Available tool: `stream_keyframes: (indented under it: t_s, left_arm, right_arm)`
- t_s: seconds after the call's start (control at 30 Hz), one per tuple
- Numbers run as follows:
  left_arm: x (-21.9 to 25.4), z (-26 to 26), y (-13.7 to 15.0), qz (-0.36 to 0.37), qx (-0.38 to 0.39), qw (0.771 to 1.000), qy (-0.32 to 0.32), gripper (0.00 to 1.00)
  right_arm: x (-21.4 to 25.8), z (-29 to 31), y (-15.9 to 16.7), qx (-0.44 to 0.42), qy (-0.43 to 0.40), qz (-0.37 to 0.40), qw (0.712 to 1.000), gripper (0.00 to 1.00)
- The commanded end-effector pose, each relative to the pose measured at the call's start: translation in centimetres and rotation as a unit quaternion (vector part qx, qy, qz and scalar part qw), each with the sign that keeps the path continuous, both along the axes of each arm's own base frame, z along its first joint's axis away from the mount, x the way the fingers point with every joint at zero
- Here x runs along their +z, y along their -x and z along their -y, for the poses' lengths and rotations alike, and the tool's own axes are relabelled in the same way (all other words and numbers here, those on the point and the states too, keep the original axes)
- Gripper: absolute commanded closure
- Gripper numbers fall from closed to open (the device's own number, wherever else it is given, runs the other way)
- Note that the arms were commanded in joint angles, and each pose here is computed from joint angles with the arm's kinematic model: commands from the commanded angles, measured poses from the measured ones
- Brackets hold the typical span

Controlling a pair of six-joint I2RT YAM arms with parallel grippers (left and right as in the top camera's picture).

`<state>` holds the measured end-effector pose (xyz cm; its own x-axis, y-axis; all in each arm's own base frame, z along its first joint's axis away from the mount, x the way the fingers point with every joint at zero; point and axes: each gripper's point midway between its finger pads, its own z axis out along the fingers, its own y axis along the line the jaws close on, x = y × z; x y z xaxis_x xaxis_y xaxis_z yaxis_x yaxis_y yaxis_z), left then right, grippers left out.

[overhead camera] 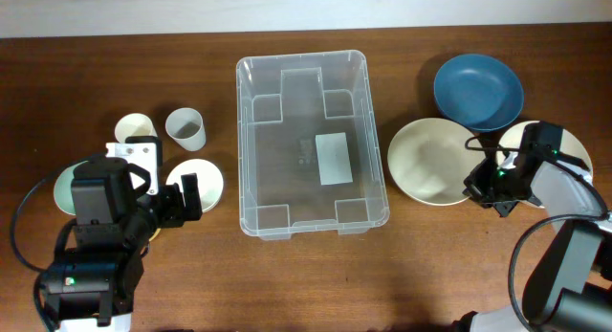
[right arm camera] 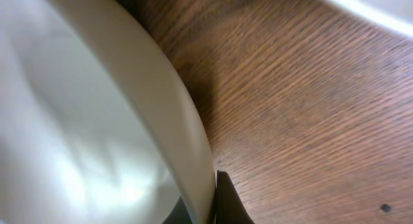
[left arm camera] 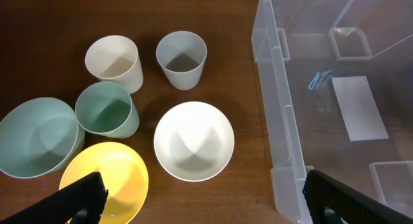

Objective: Pack container
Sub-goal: 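Reach the right gripper to the cream bowl rim and grasp it, then lift the cream bowl with the right gripper and lower it into the container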

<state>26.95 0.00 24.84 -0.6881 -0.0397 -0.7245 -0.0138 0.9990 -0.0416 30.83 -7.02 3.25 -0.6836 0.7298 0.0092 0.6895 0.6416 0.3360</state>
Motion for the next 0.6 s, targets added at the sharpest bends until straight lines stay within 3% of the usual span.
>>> stream_keyframes:
  t_s: [0.0,0.23,0.4,0.57]
  left_arm:
    - [1.0,-0.1,-0.2,0.013,0.006,1.0,0.003,0.0]
    - [1.0,-0.1,-0.2,0.013,0.006,1.0,0.003,0.0]
    - [1.0,-0.1,-0.2,0.013,0.005,1.0,0.003,0.0]
    - [1.0,-0.1,-0.2,0.013,0.005,1.0,0.003,0.0]
  right_arm:
    - [2.8,1.0,-1.2,-0.005,0.023,0.035,0.999,0.96]
    - [7.5,1.4,-2.0,0.01,0.047,0.079,0.996,0.96]
    - [14.1,1.4,-2.3,0.056,0.124,0.111,0.984,0.96]
    - [23.3,-3.1,-4.3,0.132,0.169,0.198,0.956,0.96]
